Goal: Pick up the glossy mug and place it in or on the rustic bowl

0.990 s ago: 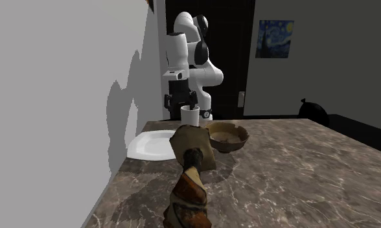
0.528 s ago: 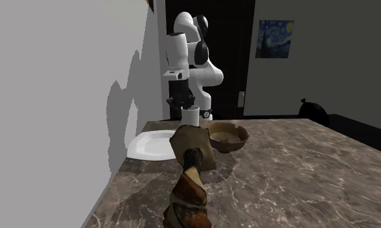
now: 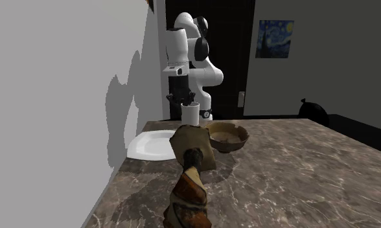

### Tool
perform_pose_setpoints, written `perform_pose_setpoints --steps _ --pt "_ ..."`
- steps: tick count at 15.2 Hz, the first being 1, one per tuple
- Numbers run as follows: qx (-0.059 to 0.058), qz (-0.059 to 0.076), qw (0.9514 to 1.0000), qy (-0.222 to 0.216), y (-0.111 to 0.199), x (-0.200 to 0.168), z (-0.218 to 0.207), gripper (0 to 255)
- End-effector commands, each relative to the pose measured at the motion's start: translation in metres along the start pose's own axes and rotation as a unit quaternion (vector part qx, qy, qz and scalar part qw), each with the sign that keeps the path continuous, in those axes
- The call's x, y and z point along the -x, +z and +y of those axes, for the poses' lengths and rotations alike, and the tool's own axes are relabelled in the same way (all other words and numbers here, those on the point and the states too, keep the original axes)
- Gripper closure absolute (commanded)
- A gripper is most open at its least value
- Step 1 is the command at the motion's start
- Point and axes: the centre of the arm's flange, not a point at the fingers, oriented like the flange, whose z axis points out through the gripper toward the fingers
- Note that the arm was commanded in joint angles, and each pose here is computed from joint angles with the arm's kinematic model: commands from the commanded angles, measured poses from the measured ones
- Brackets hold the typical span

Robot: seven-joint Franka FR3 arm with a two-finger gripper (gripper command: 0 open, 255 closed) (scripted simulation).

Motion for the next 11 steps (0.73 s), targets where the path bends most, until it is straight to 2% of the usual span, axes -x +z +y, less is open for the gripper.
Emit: perform_pose_setpoints --steps 1,11 --pt "0.0 0.0 1.0 0.0 -0.01 -0.001 0.0 255" --pt "0.0 0.0 1.0 0.0 -0.062 -0.002 -0.003 255"
